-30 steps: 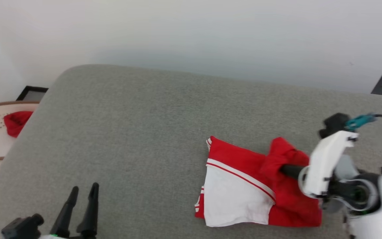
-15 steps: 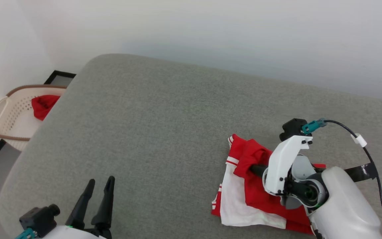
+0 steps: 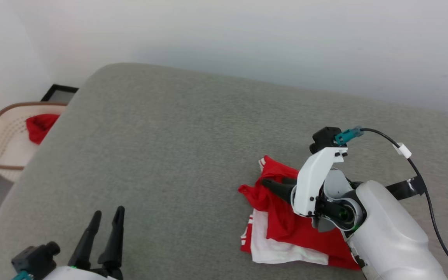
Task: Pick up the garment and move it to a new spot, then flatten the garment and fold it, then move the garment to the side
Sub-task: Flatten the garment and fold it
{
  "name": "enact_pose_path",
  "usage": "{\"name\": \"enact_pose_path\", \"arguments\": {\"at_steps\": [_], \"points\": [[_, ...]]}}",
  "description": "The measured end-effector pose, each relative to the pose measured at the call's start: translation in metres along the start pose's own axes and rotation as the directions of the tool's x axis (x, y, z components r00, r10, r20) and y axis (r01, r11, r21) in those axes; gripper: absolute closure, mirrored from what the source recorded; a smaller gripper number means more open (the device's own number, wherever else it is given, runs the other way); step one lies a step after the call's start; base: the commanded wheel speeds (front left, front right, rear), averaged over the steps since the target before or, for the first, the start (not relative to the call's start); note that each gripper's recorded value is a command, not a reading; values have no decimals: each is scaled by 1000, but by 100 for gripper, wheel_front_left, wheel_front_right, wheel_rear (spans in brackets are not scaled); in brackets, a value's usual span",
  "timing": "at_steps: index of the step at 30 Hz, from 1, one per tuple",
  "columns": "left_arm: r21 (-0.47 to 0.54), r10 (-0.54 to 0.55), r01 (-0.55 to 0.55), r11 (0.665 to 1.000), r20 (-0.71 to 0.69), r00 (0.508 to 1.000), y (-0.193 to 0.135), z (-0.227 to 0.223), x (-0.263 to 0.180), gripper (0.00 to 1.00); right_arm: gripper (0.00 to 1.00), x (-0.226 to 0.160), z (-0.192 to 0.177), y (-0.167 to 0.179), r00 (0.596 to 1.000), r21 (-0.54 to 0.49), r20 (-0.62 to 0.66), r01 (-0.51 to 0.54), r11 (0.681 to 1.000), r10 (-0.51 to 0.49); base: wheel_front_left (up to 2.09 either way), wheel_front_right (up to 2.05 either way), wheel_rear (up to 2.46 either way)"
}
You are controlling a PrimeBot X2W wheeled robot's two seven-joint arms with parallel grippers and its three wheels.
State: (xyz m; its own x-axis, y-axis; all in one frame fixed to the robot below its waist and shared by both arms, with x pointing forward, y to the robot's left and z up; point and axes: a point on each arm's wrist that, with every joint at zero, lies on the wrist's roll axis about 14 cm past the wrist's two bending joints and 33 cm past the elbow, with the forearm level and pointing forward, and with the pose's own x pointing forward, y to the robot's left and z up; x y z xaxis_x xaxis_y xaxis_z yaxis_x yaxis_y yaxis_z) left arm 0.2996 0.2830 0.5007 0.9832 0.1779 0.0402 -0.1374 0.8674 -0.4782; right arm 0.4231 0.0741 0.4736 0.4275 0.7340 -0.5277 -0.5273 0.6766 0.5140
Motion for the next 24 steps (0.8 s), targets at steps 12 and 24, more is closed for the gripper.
{"name": "enact_pose_path", "arguments": {"at_steps": [12, 24], "points": [[30, -92, 92, 995, -23, 996, -23, -6, 19, 0, 0, -62, 44, -28, 963, -20, 260, 81, 996, -73, 0, 0, 0], [74, -223, 226, 971, -55, 973, -61, -16, 42, 0, 0, -186, 46, -98, 778, 14, 563, 326, 945, -277, 0, 0, 0]]}}
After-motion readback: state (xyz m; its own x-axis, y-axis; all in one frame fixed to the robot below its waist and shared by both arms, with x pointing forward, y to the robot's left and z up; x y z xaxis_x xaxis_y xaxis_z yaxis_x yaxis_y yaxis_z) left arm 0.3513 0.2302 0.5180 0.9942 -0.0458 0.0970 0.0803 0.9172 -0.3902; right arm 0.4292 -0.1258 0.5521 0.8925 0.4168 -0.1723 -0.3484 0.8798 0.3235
